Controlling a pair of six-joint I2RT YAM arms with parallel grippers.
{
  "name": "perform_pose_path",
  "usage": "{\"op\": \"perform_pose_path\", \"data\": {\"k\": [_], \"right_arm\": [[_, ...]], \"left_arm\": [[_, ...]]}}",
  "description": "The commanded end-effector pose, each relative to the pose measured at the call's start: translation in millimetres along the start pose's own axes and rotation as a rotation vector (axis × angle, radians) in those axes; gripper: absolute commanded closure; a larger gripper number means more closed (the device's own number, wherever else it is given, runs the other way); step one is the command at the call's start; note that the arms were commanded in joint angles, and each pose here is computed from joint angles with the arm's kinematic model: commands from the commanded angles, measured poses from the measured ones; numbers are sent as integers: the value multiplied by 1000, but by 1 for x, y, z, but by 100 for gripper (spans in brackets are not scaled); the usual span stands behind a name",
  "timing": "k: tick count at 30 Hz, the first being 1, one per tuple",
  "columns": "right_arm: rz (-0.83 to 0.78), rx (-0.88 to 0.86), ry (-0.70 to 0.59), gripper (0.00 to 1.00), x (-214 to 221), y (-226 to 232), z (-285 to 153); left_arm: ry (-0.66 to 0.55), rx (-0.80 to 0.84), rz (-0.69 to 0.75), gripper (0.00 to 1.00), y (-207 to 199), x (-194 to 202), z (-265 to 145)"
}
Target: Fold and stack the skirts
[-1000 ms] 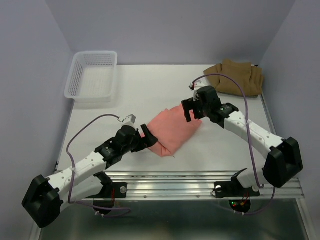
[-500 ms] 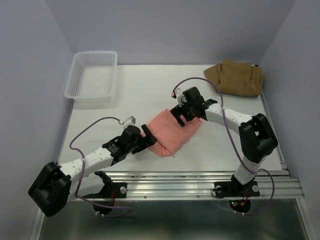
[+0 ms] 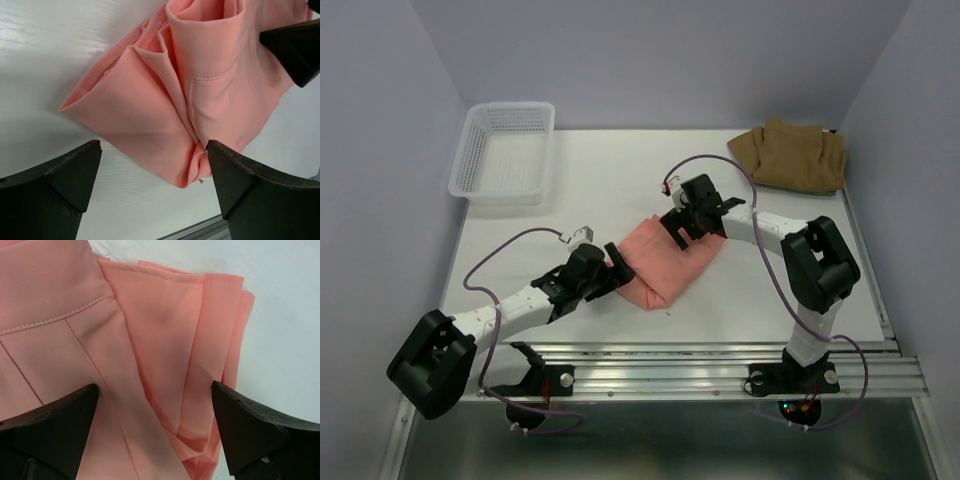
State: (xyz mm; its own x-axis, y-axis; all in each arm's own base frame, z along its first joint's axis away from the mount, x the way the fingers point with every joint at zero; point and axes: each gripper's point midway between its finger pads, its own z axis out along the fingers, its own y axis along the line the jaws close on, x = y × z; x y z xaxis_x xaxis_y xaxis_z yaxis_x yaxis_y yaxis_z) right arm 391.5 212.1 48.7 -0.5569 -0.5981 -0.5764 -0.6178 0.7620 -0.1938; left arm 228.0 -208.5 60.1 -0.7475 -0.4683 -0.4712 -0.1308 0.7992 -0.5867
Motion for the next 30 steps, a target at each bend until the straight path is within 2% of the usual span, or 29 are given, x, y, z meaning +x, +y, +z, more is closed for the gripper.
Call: {"op": "perform_pose_path", "data": {"k": [1, 6, 16, 25, 27, 29, 30], "right_arm": [[49, 111, -57, 0, -17, -30, -2], [56, 139, -96, 0, -18, -34, -4], [152, 18, -21, 0, 16, -43, 34], [203, -334, 80, 0, 44, 22, 46], [228, -400, 85, 6, 45, 34, 43], [269, -423, 102, 24, 48, 41, 43], [287, -424, 115, 43, 50, 42, 42]], "left_arm": [[-41, 27, 29, 1, -18, -19, 10], [-24, 6, 51, 1, -27, -25, 27], [-21, 19, 73, 1, -34, -37, 44], [-42, 10, 80, 1, -32, -55, 41], [-71, -3, 82, 1, -30, -65, 37], [-105, -8, 83, 1, -30, -75, 26], [-122, -18, 84, 1, -27, -81, 22]]}}
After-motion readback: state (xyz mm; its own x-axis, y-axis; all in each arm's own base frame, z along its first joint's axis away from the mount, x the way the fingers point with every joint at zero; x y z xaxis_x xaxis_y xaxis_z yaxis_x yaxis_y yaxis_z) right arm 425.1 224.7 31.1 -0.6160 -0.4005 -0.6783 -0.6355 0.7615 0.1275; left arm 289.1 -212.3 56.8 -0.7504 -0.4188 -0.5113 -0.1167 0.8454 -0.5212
